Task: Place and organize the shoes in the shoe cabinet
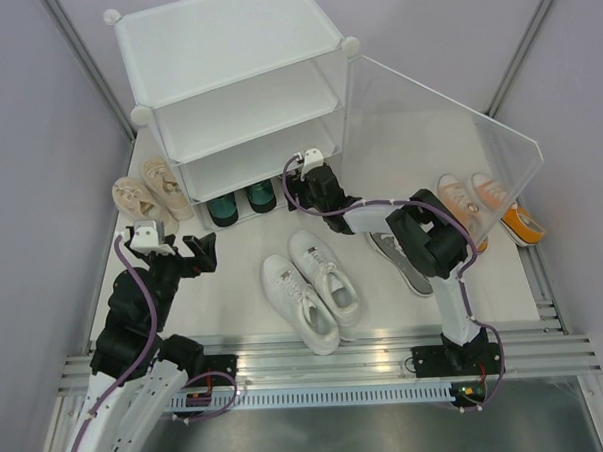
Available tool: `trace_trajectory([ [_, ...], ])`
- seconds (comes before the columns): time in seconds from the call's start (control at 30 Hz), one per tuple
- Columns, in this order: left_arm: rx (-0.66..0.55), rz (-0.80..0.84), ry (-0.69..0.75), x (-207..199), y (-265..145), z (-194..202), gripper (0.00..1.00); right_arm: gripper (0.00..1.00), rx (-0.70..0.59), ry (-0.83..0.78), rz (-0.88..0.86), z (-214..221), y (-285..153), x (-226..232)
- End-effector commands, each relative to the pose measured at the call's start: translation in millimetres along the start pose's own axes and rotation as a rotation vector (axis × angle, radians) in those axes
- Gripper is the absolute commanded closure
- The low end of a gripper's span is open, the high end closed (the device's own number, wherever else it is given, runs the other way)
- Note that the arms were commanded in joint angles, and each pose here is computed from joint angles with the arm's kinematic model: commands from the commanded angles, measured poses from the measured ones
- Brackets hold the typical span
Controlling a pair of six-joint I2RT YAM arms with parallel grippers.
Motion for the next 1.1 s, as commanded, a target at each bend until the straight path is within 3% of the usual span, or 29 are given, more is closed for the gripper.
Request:
trace_trajectory([
  [0.0,-0.02,0.023,0.032,-2,2,-3,0.0,0.19,-0.049,0.019,0.056,-8,11,3],
  [0.47,-0.021,0.026,0.032,-2,2,-3,0.0,0.24,-0.048,0.032,0.066,-8,30,6],
  [0.8,-0.023,0.029,0.032,-2,2,-3,0.0,0.56,-0.044,0.04,0.052,-9,35,8],
  [1.07,-0.019,0.032,0.032,-3,2,-3,0.0,0.63,-0.04,0.041,-0.034,-9,36,18],
])
Point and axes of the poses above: each gripper's point midway between its finger pads, its own y axis out along the fingers, its own x axis along the line the jaws close on, z = x × y, the point moved 8 cm from there along -y, back along the fingers, and after that the axes turned 5 degrees about y, right-handed, at the moved point
